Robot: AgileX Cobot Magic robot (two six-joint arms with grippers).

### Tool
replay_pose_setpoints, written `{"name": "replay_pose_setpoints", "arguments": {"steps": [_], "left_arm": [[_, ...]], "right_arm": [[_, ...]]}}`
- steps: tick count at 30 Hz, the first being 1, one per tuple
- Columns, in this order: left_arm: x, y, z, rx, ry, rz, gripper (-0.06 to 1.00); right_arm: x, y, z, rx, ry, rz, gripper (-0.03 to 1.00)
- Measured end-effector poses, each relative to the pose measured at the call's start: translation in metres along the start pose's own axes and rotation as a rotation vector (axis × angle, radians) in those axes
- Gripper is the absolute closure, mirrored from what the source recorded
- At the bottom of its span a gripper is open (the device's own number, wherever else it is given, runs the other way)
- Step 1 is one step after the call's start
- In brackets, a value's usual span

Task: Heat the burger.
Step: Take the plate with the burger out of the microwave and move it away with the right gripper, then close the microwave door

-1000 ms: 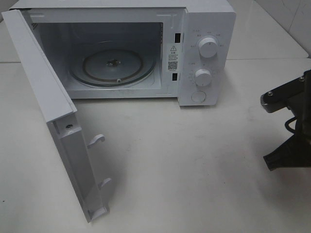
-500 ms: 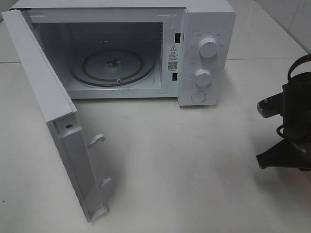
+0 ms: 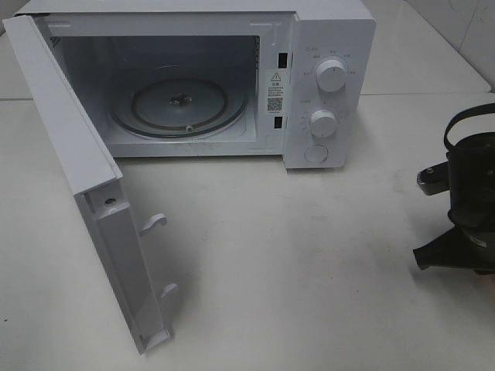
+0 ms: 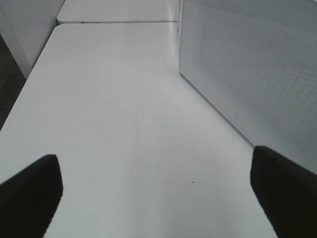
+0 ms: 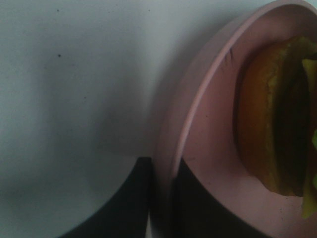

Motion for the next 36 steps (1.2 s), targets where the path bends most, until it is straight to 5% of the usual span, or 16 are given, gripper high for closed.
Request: {"name": "replay_pose_setpoints", "arguments": {"steps": [8, 16, 23, 36], "left_arm": [[0.000, 0.000, 0.000, 0.000, 0.000, 0.000, -0.03], [0.000, 0.000, 0.000, 0.000, 0.000, 0.000, -0.03], [0.000, 0.000, 0.000, 0.000, 0.000, 0.000, -0.03], [0.000, 0.000, 0.000, 0.000, 0.000, 0.000, -0.03]], "right_arm": [[0.000, 0.002, 0.012, 0.038, 0.002, -0.040, 0.81], [-0.001, 0.000, 0.011, 0.053, -0.006, -0.038, 0.54], [-0.006, -0.009, -0.005, 0.016, -0.042, -0.012, 0.46], [-0.007, -0.013, -0.062, -0.346, -0.155, -0.090, 0.26]]}}
Point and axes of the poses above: a point on each arm's last joint axis where the gripper is mounted, z pointing out along that axis toward the gripper, y along the wrist's bending axis when the last joint is at zero, x = y × z, the point moved 2 cm from there along z, pointing out along that axis toward the gripper
